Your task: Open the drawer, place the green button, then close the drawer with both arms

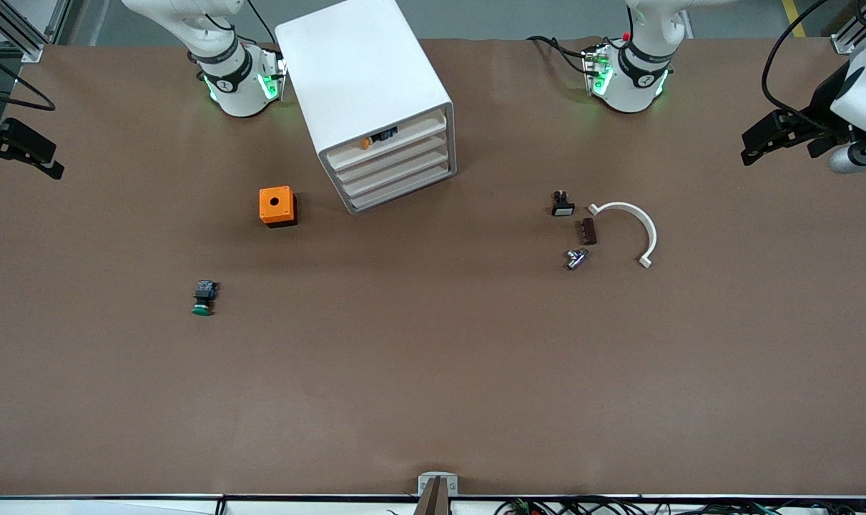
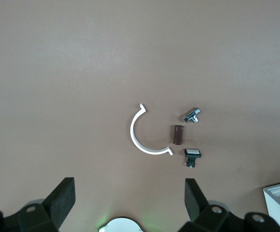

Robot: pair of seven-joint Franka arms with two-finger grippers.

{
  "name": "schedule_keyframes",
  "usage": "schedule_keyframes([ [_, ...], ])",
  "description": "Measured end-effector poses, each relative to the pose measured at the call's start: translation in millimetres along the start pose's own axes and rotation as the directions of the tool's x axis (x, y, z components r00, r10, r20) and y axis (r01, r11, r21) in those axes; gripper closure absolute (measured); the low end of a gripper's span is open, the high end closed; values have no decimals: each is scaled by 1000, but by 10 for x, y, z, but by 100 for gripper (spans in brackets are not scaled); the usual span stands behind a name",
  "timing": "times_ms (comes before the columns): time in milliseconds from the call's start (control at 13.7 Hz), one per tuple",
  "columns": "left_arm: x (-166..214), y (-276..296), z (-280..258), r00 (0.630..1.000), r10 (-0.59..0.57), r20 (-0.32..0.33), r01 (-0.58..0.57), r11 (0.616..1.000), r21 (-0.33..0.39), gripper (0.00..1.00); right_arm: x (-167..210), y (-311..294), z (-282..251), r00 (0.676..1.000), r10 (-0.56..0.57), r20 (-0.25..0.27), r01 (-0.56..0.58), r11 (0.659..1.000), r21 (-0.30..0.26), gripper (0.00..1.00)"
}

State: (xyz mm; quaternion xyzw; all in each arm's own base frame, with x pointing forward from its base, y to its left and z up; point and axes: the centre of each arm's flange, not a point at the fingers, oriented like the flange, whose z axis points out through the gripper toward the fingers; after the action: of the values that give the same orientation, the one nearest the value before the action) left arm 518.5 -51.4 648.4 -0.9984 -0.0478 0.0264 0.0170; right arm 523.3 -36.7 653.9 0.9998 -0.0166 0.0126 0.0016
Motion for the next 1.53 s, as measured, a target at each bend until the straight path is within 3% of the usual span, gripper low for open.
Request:
schedule_keyframes([
  [583,82,42,120,1000,7,25,-7,1000,1,0,1,0,0,1000,0,0,0,1000,0,0],
  [802,196,98,317,998,17,64,-17,1000,3,0,2,0,-1,1000,0,0,0,1000,0,0],
  [1166,595,278,1036,984,17,177,-18,1000,4,0,5,0,1,1000,0,0,0,1000,0,0],
  [1530,1006,1101,2143,960,-124,253,117,992,40,0,11,0,-2,1000,0,-1,0,1000,0,0],
])
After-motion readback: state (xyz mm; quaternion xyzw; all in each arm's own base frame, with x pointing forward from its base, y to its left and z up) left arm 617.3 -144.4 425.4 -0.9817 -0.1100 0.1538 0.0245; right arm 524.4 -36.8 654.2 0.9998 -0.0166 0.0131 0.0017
